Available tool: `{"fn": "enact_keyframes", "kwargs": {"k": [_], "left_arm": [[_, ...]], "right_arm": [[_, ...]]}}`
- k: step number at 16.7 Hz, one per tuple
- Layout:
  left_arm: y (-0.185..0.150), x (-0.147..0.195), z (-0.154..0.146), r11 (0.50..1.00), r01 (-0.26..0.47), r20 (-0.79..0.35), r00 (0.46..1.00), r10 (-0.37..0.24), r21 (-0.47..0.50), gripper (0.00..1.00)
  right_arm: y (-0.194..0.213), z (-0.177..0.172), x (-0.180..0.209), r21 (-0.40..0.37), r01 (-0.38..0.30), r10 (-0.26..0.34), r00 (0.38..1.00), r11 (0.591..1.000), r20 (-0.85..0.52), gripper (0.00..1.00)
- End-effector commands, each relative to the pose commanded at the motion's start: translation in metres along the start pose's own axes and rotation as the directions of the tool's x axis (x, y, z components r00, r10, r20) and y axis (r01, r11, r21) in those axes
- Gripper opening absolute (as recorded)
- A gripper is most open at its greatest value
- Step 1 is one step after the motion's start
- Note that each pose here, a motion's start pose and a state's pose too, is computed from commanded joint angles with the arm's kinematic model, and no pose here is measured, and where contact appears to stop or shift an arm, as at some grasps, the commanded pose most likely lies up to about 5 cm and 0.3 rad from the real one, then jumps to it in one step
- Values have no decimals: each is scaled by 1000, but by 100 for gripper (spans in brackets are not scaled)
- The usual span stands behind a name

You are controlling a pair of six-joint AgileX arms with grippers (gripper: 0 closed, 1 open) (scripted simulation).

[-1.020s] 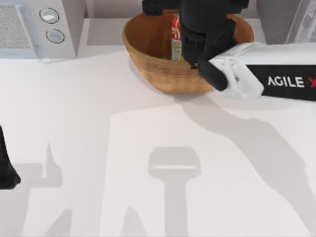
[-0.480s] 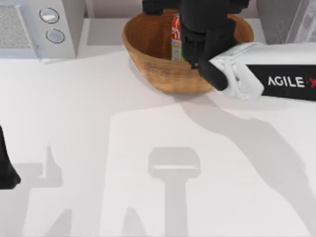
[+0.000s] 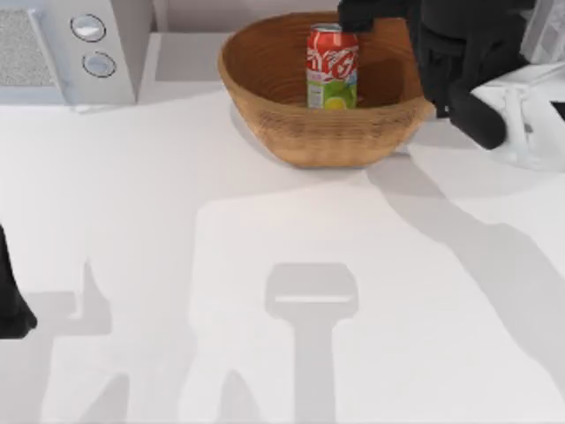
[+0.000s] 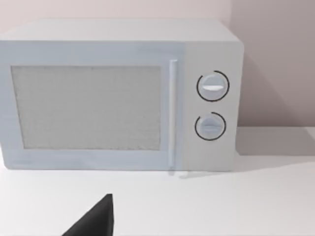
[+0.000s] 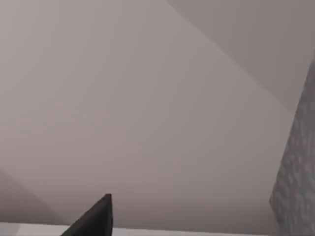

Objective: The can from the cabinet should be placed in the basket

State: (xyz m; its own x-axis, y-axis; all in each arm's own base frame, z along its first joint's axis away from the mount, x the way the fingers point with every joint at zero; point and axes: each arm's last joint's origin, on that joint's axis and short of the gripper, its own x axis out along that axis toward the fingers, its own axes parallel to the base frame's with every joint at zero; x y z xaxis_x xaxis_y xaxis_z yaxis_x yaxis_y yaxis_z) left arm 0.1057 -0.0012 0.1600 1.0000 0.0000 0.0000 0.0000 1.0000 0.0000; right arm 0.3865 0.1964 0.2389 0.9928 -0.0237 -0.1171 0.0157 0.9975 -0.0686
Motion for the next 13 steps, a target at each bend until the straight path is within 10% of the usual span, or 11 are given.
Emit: {"fn": "enact_keyframes", "kwargs": {"k": [7,13], "left_arm": [[0,0,0,1000,0,0,1000,0,0,100],[0,0,0,1000,0,0,1000,0,0,100]], "right_arm": [[-146,20,-123,9,51,-50,995,999,-82,100],[-195,-39,-238,60,43,-44,999,997,12,100]]}}
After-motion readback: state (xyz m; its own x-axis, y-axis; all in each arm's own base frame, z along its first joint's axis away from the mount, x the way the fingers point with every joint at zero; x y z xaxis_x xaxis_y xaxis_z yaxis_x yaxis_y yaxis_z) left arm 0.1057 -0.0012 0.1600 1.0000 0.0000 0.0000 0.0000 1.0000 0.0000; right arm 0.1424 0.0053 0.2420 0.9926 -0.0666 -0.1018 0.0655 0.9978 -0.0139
